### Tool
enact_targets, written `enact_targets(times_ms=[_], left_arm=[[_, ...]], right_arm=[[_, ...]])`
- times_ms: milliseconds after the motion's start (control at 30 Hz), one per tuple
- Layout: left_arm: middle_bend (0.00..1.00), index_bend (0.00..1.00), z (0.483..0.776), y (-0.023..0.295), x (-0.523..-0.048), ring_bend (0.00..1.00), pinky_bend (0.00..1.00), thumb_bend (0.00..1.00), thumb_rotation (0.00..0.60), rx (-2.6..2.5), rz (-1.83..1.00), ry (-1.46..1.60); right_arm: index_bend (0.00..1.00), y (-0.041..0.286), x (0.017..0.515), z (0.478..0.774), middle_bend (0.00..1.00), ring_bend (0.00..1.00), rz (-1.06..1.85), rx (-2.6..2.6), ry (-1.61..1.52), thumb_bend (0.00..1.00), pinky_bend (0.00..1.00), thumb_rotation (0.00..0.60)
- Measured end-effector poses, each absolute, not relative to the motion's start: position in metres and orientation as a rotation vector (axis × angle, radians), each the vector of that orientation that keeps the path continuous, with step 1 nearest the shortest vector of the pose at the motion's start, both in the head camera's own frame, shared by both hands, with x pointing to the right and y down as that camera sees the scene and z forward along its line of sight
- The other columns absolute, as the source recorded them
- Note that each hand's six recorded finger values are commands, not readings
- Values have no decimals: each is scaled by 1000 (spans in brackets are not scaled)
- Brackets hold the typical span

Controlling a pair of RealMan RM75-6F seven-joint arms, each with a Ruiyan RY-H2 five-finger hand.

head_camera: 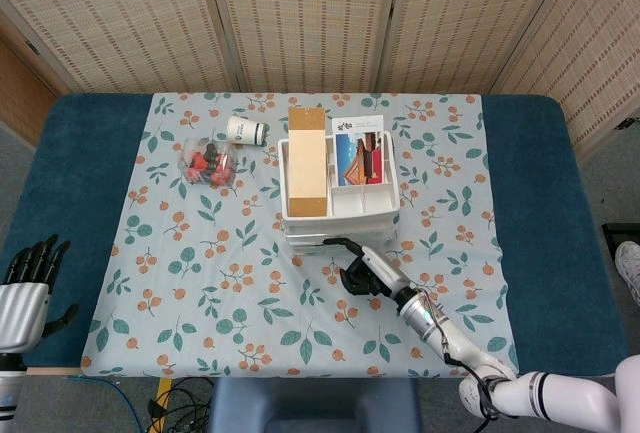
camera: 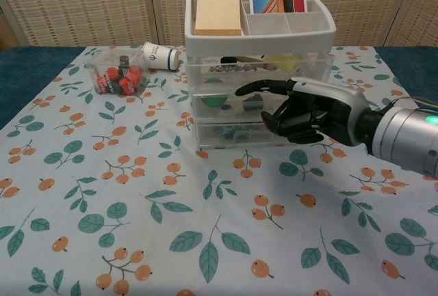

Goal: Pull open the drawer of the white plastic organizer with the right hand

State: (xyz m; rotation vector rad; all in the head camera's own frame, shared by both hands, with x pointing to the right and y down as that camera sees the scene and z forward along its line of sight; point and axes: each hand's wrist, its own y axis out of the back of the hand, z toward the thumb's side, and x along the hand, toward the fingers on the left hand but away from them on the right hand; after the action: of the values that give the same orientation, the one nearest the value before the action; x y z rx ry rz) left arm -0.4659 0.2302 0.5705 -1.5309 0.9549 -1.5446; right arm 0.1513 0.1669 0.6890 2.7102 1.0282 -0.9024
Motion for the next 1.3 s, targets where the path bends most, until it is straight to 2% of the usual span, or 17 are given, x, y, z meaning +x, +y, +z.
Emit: enact_targets(times_ms=[867, 1100, 1300], left_arm=[[0, 24, 573, 230, -463, 0, 74, 220, 600, -1541, -1539, 944], [0, 24, 572, 230, -464, 0, 73, 220, 600, -1539, -1540, 941], [0, 24, 572, 230, -463, 0, 73, 219, 600, -1543, -1538, 939]], right_arm=[[215, 215, 164, 662, 999, 1000, -898, 2778, 950, 661, 1000, 600], [134, 208, 175, 644, 994, 1000, -961, 2918, 995, 647, 1000, 600], [87, 185, 192, 622, 994, 1000, -1139, 3099, 1093, 642, 1000, 600]])
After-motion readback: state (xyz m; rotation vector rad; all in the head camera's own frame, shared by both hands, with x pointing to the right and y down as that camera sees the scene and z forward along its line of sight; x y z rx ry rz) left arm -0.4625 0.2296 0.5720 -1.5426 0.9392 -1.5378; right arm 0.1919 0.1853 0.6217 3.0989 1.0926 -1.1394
